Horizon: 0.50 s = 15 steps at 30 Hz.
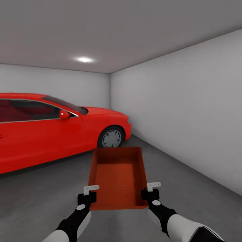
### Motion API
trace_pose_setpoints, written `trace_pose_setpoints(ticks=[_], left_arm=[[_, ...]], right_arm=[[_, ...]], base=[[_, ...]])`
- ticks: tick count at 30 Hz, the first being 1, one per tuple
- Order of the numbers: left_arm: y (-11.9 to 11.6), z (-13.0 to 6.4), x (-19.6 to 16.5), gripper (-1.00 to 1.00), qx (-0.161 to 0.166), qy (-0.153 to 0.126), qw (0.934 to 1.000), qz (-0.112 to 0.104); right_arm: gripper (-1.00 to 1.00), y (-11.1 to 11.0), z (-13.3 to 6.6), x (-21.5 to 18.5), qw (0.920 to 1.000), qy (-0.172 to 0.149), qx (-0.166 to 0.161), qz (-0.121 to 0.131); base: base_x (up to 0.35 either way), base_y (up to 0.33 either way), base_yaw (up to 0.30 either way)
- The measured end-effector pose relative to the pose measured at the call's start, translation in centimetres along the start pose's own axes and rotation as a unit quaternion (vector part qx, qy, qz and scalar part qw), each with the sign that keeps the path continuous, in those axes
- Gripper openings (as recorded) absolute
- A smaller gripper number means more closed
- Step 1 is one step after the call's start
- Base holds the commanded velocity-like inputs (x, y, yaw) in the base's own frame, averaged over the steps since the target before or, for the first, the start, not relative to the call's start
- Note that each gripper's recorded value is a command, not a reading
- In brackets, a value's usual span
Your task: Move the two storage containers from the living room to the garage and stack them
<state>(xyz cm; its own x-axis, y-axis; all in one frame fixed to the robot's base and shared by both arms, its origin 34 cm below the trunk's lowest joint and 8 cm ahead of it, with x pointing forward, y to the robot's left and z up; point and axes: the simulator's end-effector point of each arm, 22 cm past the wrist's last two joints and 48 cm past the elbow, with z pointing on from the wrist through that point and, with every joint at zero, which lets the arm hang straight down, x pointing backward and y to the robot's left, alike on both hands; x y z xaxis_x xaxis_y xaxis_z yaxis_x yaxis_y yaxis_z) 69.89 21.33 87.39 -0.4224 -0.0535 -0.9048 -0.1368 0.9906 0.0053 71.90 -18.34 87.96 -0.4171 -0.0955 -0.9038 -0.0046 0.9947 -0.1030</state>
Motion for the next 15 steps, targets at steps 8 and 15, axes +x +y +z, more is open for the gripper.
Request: trace_pose_setpoints(ticks=[8, 15], left_arm=[[0.0, 0.0, 0.05, -1.0, 0.0, 0.0, 1.0, 0.0], [0.02, 0.0, 0.02, -1.0, 0.0, 0.0, 1.0, 0.001]], right_arm=[[-1.0, 0.0, 0.0, 0.03, 1.0, 0.0, 0.0, 0.0], [-1.0, 0.02, 0.0, 0.02, 1.0, 0.0, 0.0, 0.0]], base=[[0.322, 0.0, -0.298], [0.322, 0.0, -0.298]])
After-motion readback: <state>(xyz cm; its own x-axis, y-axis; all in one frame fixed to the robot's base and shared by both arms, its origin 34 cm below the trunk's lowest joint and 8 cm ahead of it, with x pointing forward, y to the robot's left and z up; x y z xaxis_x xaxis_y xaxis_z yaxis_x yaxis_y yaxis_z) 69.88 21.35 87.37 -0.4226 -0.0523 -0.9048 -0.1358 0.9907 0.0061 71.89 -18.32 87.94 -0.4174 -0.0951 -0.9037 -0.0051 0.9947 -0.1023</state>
